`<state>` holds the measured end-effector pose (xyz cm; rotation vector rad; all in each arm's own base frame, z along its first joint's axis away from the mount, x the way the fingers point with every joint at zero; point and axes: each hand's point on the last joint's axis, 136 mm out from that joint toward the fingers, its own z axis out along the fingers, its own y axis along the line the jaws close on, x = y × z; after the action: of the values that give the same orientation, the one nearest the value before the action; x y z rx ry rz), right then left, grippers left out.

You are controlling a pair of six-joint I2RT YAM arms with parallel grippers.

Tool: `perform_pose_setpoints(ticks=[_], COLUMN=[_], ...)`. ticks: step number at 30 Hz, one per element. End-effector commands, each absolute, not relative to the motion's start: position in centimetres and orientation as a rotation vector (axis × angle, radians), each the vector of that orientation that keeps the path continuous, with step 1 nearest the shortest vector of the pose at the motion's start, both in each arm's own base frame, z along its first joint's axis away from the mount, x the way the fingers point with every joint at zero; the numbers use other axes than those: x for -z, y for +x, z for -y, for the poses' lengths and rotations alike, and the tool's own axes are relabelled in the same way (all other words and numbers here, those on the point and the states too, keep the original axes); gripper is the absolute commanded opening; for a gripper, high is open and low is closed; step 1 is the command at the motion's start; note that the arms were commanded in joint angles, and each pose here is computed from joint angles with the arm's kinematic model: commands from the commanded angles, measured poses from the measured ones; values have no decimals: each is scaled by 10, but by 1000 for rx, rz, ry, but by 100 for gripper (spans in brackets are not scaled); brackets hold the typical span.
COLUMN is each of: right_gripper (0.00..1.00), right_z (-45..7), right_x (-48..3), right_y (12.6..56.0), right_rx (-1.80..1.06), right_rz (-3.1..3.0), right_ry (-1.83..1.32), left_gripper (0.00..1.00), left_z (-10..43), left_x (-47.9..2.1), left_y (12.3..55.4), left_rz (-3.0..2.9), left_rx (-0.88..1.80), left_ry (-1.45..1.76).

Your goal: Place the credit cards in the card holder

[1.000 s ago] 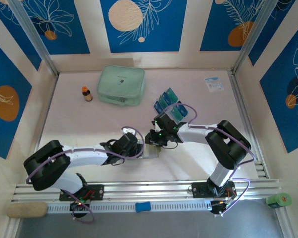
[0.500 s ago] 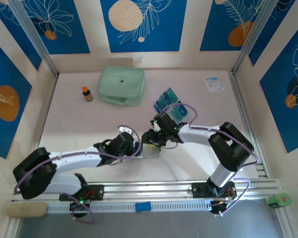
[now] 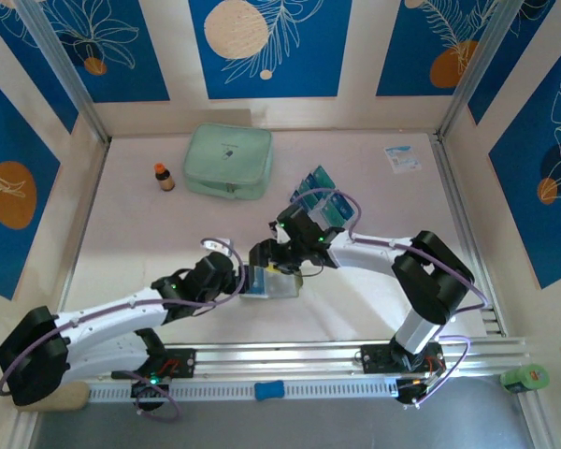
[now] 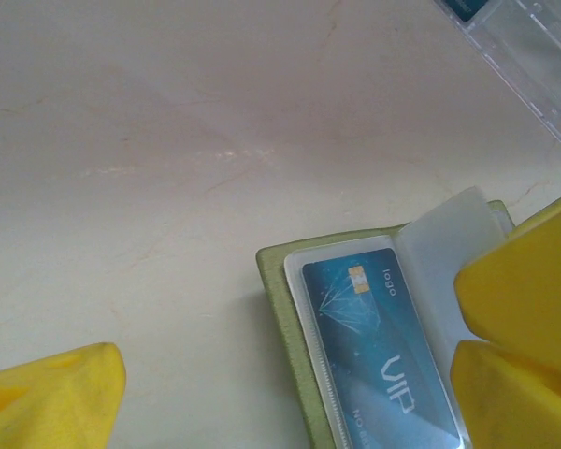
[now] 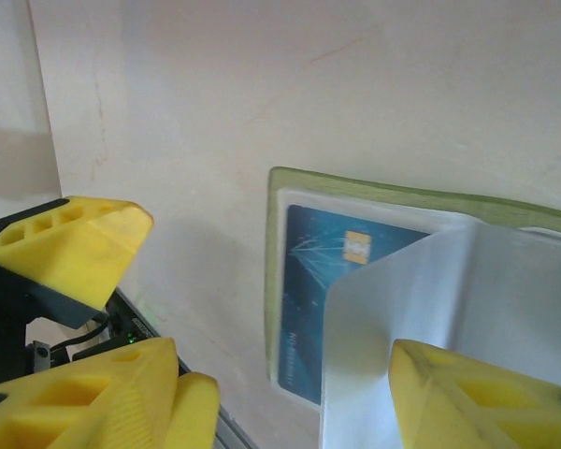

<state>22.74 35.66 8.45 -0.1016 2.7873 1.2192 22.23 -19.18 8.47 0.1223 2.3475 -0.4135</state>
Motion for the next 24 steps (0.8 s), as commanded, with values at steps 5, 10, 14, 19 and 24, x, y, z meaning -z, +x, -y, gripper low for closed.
perform_pose_setpoints(ticks=[5, 10, 14, 19, 24], right_gripper=[62, 62, 62, 61, 61], right_z=[-381, -389, -391, -389, -388], right_x=[-75, -65, -60, -58, -60], right_y=[226, 229, 231, 232, 235], right_rx=[-1251, -1262, -1272, -1283, -1294], right_rz=[-2839, -2852, -2859, -2856, -2849], right_ry=[-119, -102, -83, -52, -21], left_gripper=[90, 90, 90, 90, 90], left_z=[175, 170, 170, 172, 176], left_x=[-81, -80, -78, -72, -60], left_y=[221, 219, 218, 219, 219], left_rz=[-2351, -2352, -2357, -2375, -2404], left_rx=[371, 364, 363, 361, 354], left_ry=[73, 63, 66, 77, 95])
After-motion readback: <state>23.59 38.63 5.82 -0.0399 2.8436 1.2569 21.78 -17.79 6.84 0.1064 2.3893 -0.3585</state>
